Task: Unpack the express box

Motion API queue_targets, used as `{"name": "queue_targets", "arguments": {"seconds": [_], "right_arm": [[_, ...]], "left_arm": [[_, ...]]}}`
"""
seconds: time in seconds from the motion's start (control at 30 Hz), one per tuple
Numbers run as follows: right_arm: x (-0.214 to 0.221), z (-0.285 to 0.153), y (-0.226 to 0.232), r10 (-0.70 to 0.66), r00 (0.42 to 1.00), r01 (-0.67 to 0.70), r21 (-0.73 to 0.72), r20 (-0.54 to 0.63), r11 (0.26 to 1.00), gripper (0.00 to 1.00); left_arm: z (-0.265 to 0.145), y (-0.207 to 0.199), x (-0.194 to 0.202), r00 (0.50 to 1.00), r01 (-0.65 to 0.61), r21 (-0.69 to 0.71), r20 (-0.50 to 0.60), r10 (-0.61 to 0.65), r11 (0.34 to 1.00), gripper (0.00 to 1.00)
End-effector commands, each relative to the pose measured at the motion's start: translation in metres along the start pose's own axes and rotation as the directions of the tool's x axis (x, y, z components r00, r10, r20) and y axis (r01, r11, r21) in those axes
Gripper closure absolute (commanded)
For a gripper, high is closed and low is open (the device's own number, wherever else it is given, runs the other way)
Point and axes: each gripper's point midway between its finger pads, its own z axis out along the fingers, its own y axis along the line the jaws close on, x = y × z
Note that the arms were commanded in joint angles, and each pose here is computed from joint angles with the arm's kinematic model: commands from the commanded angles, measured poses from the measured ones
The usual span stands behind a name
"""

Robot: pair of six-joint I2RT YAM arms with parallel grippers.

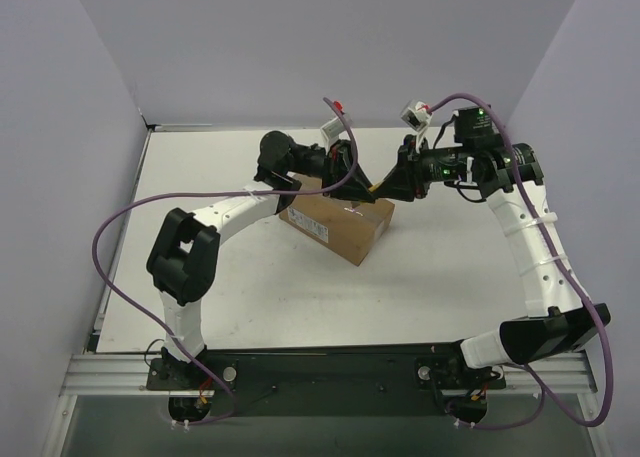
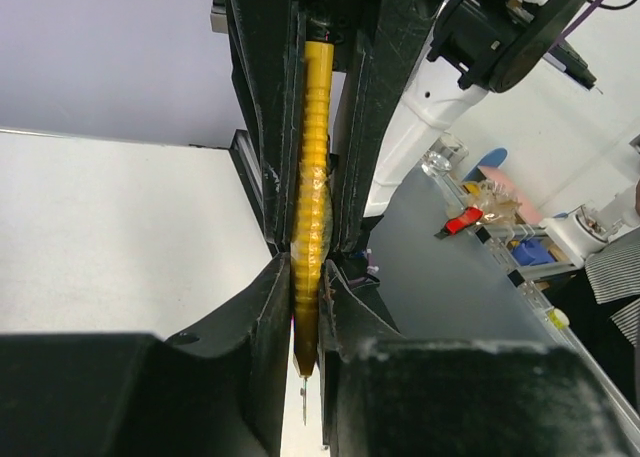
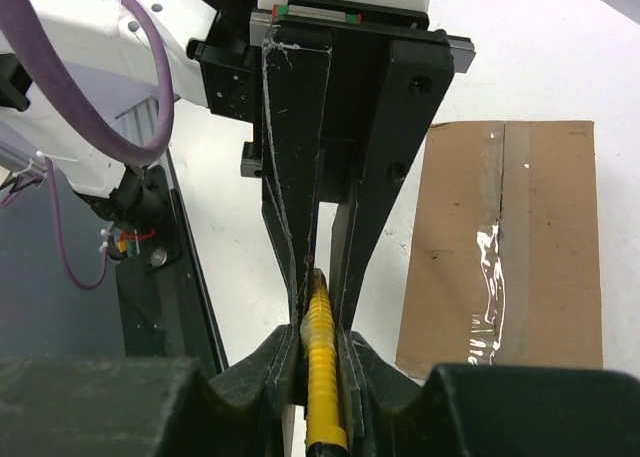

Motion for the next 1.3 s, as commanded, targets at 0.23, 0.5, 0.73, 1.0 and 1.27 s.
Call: {"name": "queue_targets", "arguments": {"seconds": [0.23, 0.5, 0.73, 1.0, 1.27], "right_arm": [[-0.001, 0.002, 0.013, -0.008, 1.0, 0.008, -0.015, -0.002, 1.0, 0.58], [-0.006, 0.004, 0.004, 0.038, 0.999, -0.038, 0.015, 0.032, 0.999, 0.57], [-0.022, 0.01, -0.004, 0.088, 0.993, -0.089, 0.006, 0.083, 0.996, 0.59], [-0.026, 0.022, -0.004, 0.094, 0.993, -0.092, -0.029, 0.074, 0.995, 0.64], [-0.027, 0.027, -0.007, 0.095, 0.993, -0.092, -0.035, 0.07, 0.995, 0.7]], "left_arm": [[-0.015, 0.008, -0.007, 0.997, -0.027, -0.042, 0.073, 0.03, 0.999, 1.0], [-0.021, 0.017, -0.015, 0.993, 0.006, -0.067, 0.122, 0.002, 0.998, 1.0], [-0.018, 0.02, -0.016, 0.99, 0.029, -0.065, 0.137, -0.02, 0.997, 1.0], [-0.02, 0.024, -0.022, 0.985, 0.053, -0.072, 0.169, -0.04, 0.996, 1.0], [-0.023, 0.028, -0.022, 0.983, 0.072, -0.072, 0.173, -0.058, 0.995, 1.0]]}}
